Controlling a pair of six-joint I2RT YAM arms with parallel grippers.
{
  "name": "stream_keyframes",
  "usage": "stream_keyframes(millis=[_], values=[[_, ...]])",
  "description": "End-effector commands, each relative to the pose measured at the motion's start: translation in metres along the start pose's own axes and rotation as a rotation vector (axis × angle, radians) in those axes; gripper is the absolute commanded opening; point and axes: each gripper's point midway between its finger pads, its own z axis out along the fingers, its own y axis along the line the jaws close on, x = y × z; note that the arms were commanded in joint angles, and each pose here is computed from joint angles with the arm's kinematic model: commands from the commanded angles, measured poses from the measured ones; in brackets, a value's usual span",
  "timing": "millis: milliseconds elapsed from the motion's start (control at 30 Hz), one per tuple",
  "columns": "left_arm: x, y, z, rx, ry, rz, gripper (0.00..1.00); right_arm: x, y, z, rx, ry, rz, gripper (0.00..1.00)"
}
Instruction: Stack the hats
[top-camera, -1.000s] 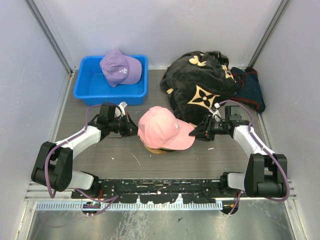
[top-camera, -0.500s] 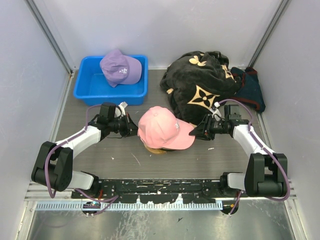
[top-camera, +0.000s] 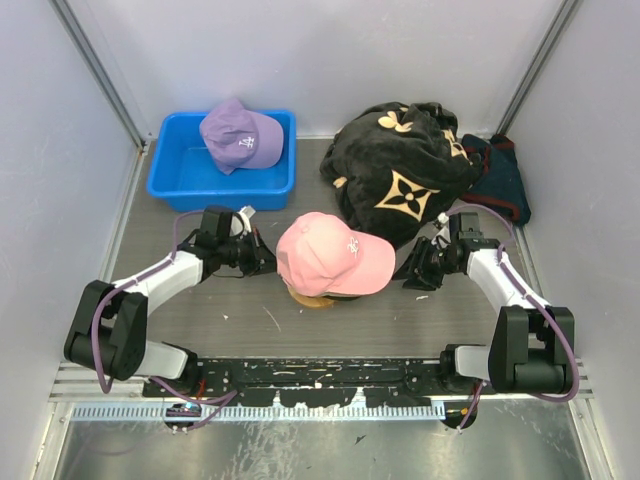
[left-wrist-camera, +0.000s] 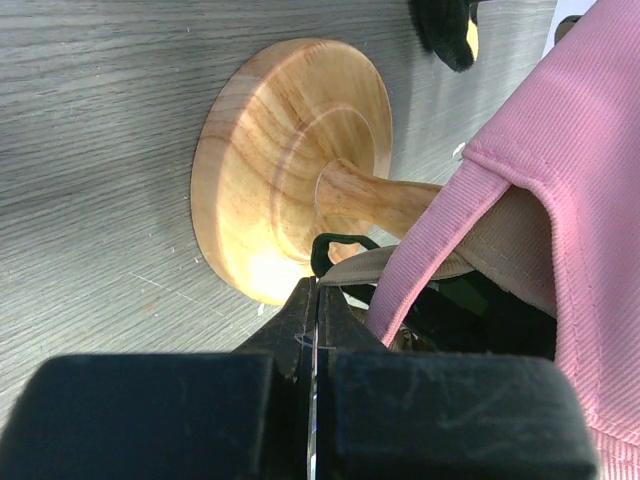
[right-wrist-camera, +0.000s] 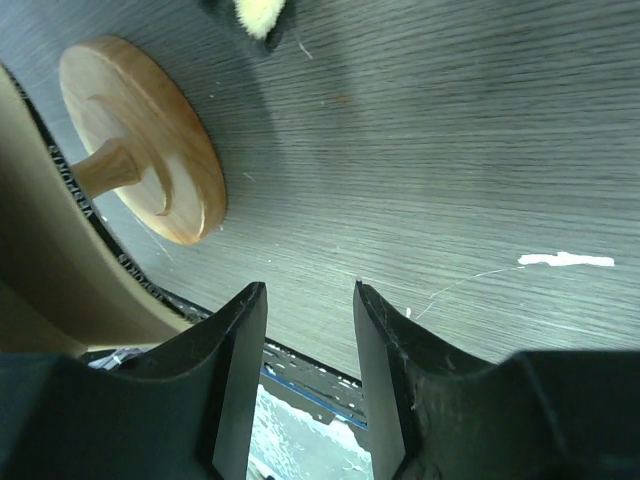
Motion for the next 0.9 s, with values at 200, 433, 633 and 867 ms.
stream_keyframes(millis=[200, 433, 633, 867], values=[[0.001, 0.019, -0.007, -0.119, -0.003, -0.008, 0.07, -0.015, 0.002, -0.013, 0.044, -0.066, -0.043, 0.47], [-0.018, -0.009, -0.026, -0.047, -0.065, 0.018, 0.21, -0.015, 0.003, -0.014, 0.045, -0.068, -0.046, 0.46], [-0.027, -0.032, -0.041, 0.015, -0.095, 0.043, 0.26, -0.014, 0.002, -0.012, 0.041, -0.061, -0.043, 0.46], [-0.03, -0.041, -0.047, 0.089, -0.121, 0.012, 0.33, -0.014, 0.004, -0.013, 0.035, -0.061, -0.044, 0.47]])
